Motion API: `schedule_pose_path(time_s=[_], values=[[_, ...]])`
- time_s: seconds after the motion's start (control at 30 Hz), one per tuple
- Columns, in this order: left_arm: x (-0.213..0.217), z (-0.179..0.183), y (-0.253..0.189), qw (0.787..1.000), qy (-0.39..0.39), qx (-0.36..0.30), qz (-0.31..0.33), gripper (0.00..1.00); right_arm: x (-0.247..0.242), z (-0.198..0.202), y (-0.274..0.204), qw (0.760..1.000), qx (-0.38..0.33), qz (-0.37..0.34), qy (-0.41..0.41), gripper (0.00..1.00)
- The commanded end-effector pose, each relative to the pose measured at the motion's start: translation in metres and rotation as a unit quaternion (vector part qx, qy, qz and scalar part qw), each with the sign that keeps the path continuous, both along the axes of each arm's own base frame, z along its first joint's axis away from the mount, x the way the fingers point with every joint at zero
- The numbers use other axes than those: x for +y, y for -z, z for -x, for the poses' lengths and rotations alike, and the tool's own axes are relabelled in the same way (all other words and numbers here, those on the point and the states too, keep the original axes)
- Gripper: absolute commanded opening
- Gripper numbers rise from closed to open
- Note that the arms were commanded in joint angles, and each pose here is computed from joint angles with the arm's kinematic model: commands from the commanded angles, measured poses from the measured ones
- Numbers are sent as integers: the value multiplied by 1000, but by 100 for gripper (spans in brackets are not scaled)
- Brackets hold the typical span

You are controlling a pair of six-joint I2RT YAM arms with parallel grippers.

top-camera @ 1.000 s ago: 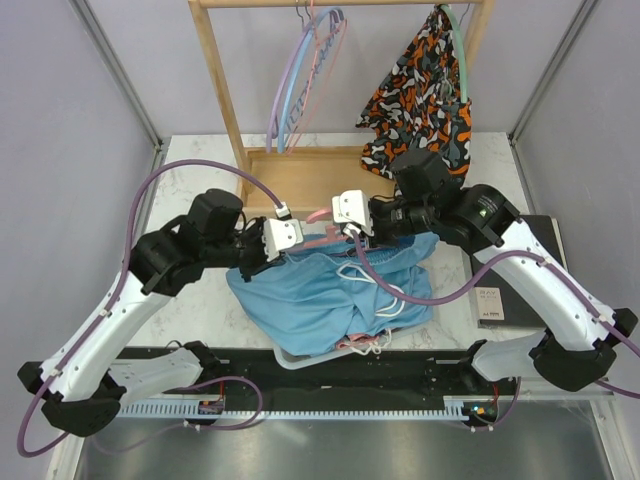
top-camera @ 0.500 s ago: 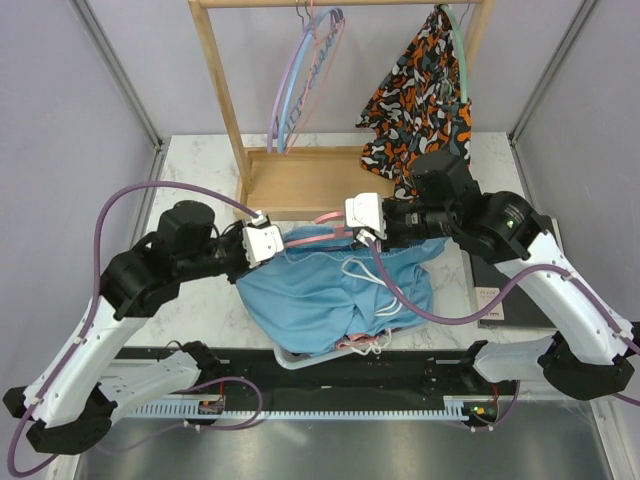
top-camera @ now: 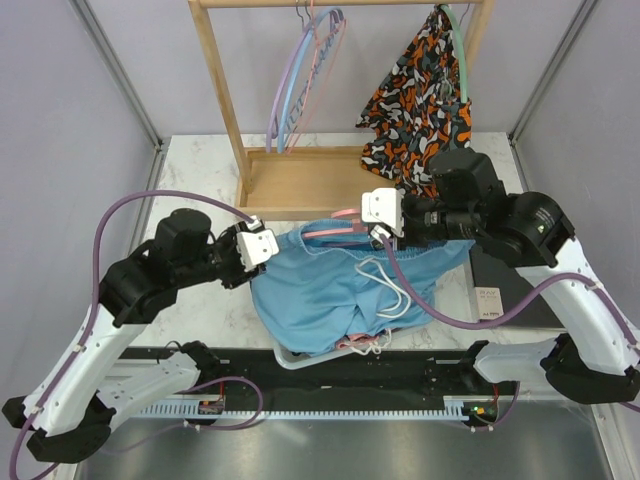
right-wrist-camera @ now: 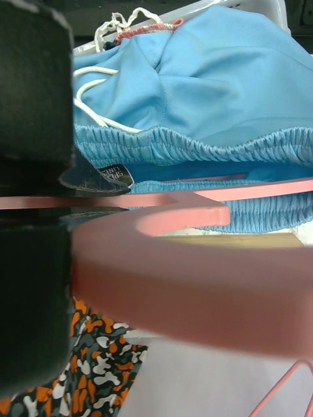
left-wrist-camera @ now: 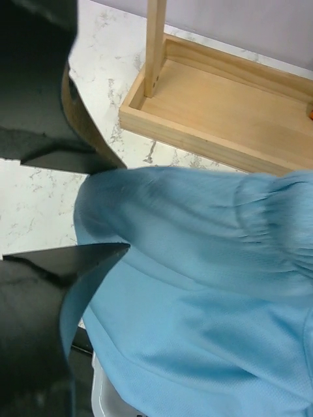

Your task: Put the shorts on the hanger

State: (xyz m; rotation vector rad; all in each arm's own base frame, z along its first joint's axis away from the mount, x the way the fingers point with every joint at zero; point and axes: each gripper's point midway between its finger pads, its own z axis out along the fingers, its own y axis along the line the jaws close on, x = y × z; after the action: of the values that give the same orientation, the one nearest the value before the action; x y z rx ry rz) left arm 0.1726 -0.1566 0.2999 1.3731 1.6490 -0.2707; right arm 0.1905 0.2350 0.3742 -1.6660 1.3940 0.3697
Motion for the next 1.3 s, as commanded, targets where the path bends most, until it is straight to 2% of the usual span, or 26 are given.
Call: schedule_pose_path(time_s=[0.0,0.03,0.13,0.3,0.47,0.53,0.57,0.6,0.7,0.77,0.97,1.03,1.27], values=[[5,-8,-7,998,-43,-14,32,56,-9,-9,-55,996,-44,-63,52,0],[5,-8,0,997,-61,4,49,57,-10,-9,-54,996,-39,-60,54,0],[3,-1,-3,994,-57,-7,90,57,-10,-9,-47,997,-34,-48,55,0],[3,2,5,997,-37,-6,66,57,-7,-11,-34,998,-23,-32,49,0],[-3,2,-33,993,-32,-34,111,61,-6,-13,-29,998,-14,-27,51,0],[-13,15,-48,992,27,-37,114,61,-4,-12,-27,999,-14,-24,47,0],[-19,19,-46,993,49,-26,109,62,-4,-12,-26,999,-13,-24,45,0],[-25,25,-48,991,72,-15,114,70,-3,-12,-26,999,-12,-25,42,0],[-36,15,-57,990,75,-14,122,78,1,-10,-28,999,-6,-32,35,0],[-41,10,-69,987,86,-40,128,79,3,-8,-28,999,-3,-36,29,0],[-60,-5,-90,982,127,-68,122,72,7,-6,-29,999,-1,-39,18,0],[-66,-7,-92,981,136,-69,121,67,8,-6,-30,999,-1,-41,16,0],[-76,-3,-92,976,163,-60,131,60,10,-6,-31,999,1,-43,10,0]])
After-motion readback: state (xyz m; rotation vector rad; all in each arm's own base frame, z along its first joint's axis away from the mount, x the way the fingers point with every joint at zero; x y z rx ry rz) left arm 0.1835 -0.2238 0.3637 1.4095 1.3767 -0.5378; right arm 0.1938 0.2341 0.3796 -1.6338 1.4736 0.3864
